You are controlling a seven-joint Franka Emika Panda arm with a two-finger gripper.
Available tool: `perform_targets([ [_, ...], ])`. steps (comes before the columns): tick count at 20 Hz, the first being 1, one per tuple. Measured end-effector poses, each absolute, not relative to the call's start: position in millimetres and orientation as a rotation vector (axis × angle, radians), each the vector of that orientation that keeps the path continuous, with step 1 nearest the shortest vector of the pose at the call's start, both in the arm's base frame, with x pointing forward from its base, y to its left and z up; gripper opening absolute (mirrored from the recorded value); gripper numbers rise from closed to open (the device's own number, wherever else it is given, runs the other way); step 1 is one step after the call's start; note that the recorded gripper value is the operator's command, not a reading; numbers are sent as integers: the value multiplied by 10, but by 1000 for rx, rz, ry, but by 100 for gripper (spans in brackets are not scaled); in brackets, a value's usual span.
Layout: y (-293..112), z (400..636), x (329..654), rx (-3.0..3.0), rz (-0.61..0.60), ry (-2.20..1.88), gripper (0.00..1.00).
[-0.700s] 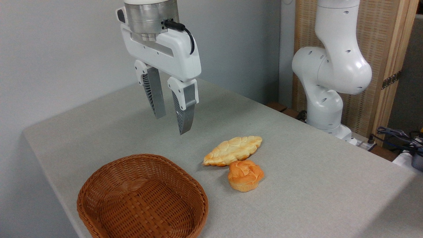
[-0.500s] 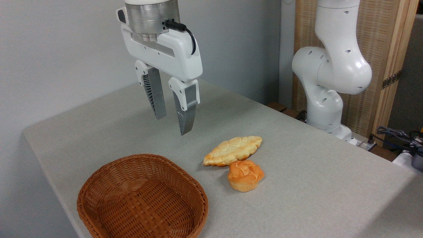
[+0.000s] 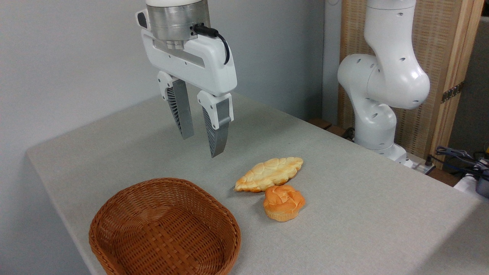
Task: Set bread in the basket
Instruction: 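Move the open gripper toward the round orange bun, then lower the gripper around the orange bun and close on it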
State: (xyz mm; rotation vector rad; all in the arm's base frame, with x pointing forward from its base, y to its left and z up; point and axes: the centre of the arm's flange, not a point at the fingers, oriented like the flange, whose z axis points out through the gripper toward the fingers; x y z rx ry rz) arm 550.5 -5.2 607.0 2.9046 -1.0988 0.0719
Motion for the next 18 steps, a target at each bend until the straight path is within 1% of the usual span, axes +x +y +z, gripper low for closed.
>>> perform_targets([
  [4, -51, 5949, 5459, 2894, 27, -1096, 100],
  [6, -46, 5843, 5379, 2876, 0, -1122, 100],
  [9, -23, 5689, 5257, 2852, 28, -1193, 100],
  [12, 144, 5377, 5005, 2828, 46, -1275, 100],
  [14, 276, 5165, 4776, 2823, -11, -1356, 100],
  [18, 372, 4882, 4482, 2806, -102, -1401, 100],
])
